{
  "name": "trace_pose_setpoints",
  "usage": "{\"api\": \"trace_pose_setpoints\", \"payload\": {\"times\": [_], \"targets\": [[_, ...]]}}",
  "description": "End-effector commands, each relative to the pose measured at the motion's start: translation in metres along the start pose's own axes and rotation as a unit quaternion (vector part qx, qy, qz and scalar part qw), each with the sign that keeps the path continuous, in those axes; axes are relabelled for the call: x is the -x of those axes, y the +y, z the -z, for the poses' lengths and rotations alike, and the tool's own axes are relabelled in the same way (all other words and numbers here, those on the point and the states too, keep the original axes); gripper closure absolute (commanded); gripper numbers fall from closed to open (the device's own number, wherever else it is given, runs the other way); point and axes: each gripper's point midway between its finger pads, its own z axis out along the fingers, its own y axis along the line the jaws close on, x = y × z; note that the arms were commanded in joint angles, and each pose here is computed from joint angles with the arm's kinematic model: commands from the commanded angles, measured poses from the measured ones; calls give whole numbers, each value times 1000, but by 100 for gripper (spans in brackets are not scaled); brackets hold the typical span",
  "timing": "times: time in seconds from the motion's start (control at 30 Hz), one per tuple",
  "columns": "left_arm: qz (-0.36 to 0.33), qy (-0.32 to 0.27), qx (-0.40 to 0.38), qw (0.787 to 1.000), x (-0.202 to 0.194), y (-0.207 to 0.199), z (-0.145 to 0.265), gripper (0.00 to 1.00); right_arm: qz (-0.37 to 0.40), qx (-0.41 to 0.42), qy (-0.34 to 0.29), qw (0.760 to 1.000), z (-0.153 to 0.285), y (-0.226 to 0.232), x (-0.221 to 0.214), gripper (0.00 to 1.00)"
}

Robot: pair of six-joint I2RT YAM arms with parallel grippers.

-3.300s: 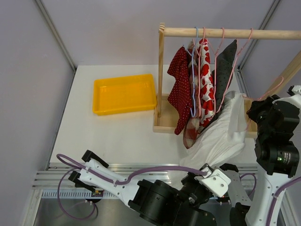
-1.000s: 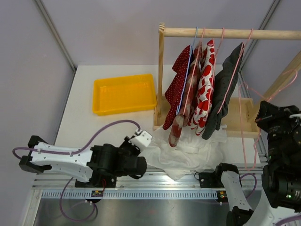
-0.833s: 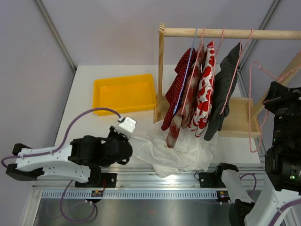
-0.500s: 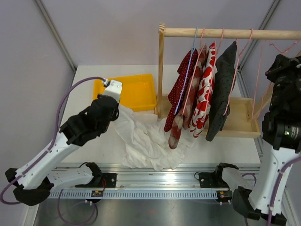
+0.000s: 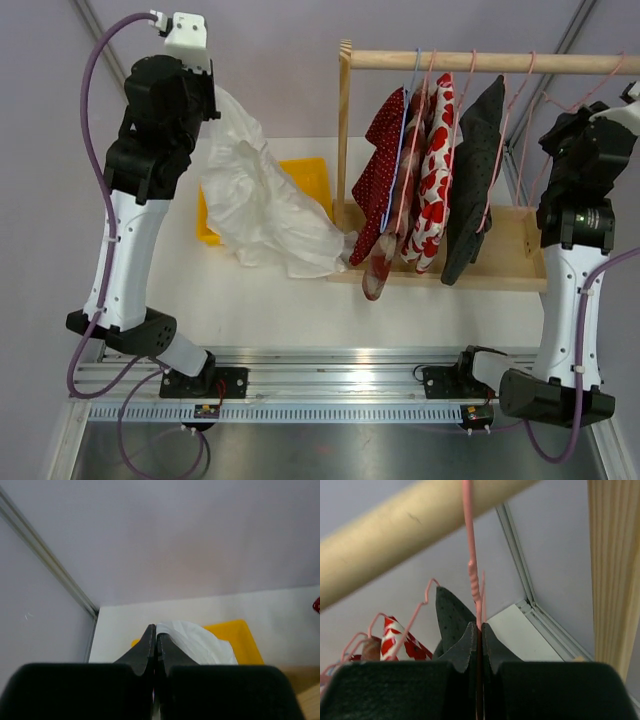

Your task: Remove the skirt from the hanger

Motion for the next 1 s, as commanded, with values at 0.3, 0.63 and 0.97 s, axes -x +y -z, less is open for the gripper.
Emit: {"api": "trace_pose_setpoints", "payload": {"times": [0.3,0.63,0.97], "targets": [[51,-21,7,998,-14,26,-111,100,-38,2,43,998,25,-17,-54,100],[98,196,5,976,-214,-3,-194,100,-24,-6,45,999,46,-24,-49,4],[161,180,114,964,-180,48,-120,1,-35,-17,-36,999,114,-34,16,1]]}}
